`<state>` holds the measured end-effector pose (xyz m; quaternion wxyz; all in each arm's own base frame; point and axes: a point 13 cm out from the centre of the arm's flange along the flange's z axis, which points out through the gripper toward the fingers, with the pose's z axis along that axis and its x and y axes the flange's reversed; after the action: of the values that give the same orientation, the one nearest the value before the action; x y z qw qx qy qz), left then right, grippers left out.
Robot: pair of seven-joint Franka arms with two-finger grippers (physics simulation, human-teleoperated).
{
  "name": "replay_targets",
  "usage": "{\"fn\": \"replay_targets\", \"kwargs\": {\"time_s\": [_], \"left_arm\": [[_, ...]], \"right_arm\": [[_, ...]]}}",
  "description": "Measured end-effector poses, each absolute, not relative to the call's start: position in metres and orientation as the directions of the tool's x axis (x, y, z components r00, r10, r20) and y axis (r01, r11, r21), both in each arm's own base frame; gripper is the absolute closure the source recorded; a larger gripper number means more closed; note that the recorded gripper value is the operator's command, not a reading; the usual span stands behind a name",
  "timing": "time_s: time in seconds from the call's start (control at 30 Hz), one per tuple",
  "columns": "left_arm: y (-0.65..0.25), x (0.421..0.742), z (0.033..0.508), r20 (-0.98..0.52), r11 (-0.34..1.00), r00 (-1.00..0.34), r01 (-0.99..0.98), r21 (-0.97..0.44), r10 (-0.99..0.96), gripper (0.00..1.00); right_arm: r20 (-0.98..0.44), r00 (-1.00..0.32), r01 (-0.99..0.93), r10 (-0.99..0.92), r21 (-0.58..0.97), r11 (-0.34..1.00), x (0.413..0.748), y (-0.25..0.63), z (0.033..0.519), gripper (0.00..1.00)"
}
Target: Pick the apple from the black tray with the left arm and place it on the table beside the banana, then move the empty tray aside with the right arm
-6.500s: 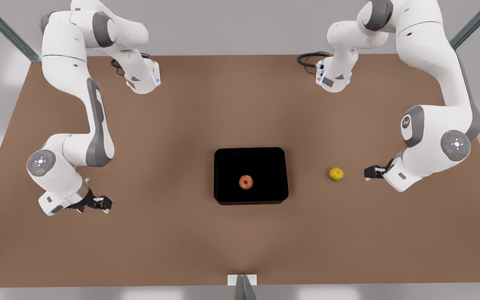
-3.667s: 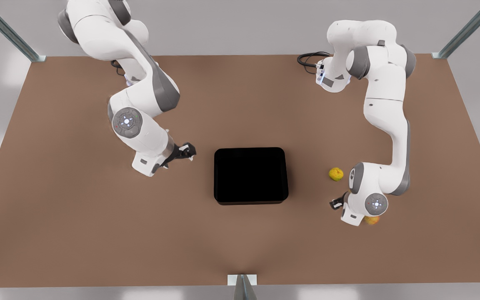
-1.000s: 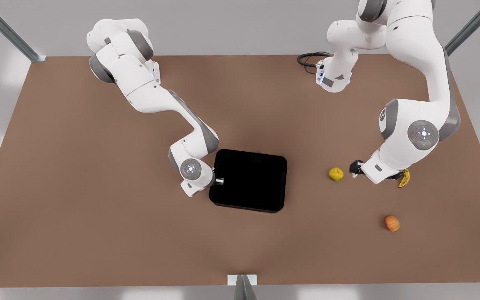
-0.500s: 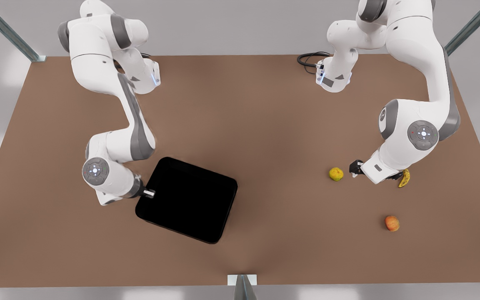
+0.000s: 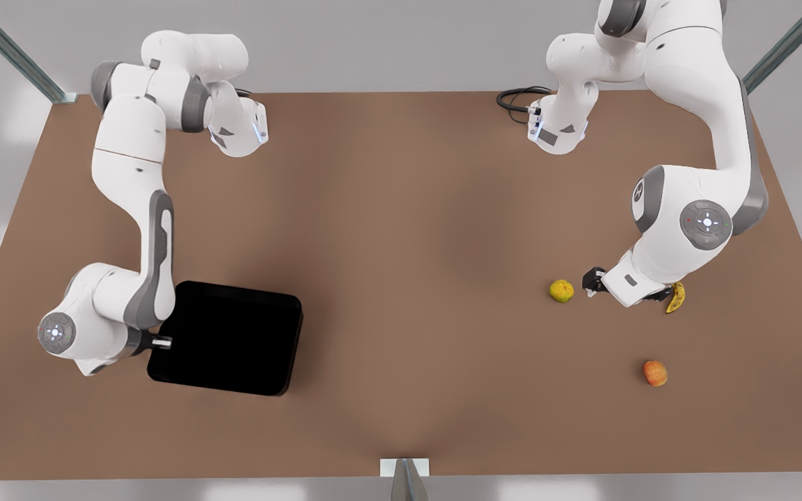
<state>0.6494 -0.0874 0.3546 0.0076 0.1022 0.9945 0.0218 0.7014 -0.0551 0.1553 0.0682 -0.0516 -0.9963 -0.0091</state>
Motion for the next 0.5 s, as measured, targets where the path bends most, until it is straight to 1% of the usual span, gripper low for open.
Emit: {"fn": "replay_targets", "kwargs": {"time_s": [0.03,0.07,0.1,0.13,0.2,0.27,0.3,0.33,0.4,0.43,0.47,0.5], "left_arm": [[-0.087,0.65,0.355,-0.012,0.978,-0.979,0.202,0.045,0.202,0.0],[-0.084,0.65,0.356,-0.014,0.979,-0.98,0.197,0.045,0.198,0.0],[-0.076,0.653,0.36,-0.02,0.982,-0.982,0.185,0.044,0.186,0.0],[-0.07,0.655,0.363,-0.027,0.984,-0.984,0.174,0.044,0.175,0.0],[-0.067,0.656,0.366,-0.03,0.985,-0.985,0.167,0.042,0.169,0.0],[-0.069,0.654,0.367,-0.025,0.985,-0.985,0.169,0.04,0.17,0.0],[-0.071,0.653,0.368,-0.022,0.985,-0.985,0.169,0.039,0.17,0.0],[-0.071,0.652,0.368,-0.02,0.985,-0.985,0.168,0.038,0.169,0.0],[-0.072,0.651,0.369,-0.015,0.986,-0.986,0.164,0.038,0.165,0.0],[-0.072,0.65,0.369,-0.013,0.986,-0.986,0.163,0.038,0.163,0.0],[-0.072,0.65,0.369,-0.011,0.986,-0.987,0.161,0.038,0.162,0.0],[-0.073,0.649,0.368,-0.01,0.986,-0.987,0.16,0.037,0.161,0.0]], "right_arm": [[0.13,-0.989,0.075,0.072,0.016,0.997,0.703,-0.058,0.152,0.91],[0.124,-0.991,0.045,0.042,0.021,0.999,0.705,-0.059,0.15,0.79],[0.121,-0.993,0.015,0.013,0.021,1.0,0.705,-0.06,0.147,0.56],[0.116,-0.993,-0.014,-0.016,0.02,1.0,0.707,-0.06,0.146,0.0],[0.101,-0.993,-0.063,-0.063,0.007,0.998,0.711,-0.064,0.15,0.0],[0.056,-0.993,-0.108,-0.108,-0.009,0.994,0.723,-0.064,0.175,0.0],[0.011,-0.991,-0.134,-0.134,-0.001,0.991,0.731,-0.055,0.203,0.0],[-0.043,-0.986,-0.163,-0.162,0.01,0.987,0.738,-0.041,0.243,0.0],[-0.153,-0.956,-0.255,-0.249,0.021,0.967,0.741,0.001,0.344,0.0],[-0.198,-0.927,-0.332,-0.319,0.032,0.943,0.732,0.036,0.393,0.0],[-0.218,-0.898,-0.397,-0.382,0.029,0.917,0.717,0.062,0.43,0.0],[-0.213,-0.889,-0.418,-0.405,0.019,0.908,0.706,0.06,0.449,0.0]]}}
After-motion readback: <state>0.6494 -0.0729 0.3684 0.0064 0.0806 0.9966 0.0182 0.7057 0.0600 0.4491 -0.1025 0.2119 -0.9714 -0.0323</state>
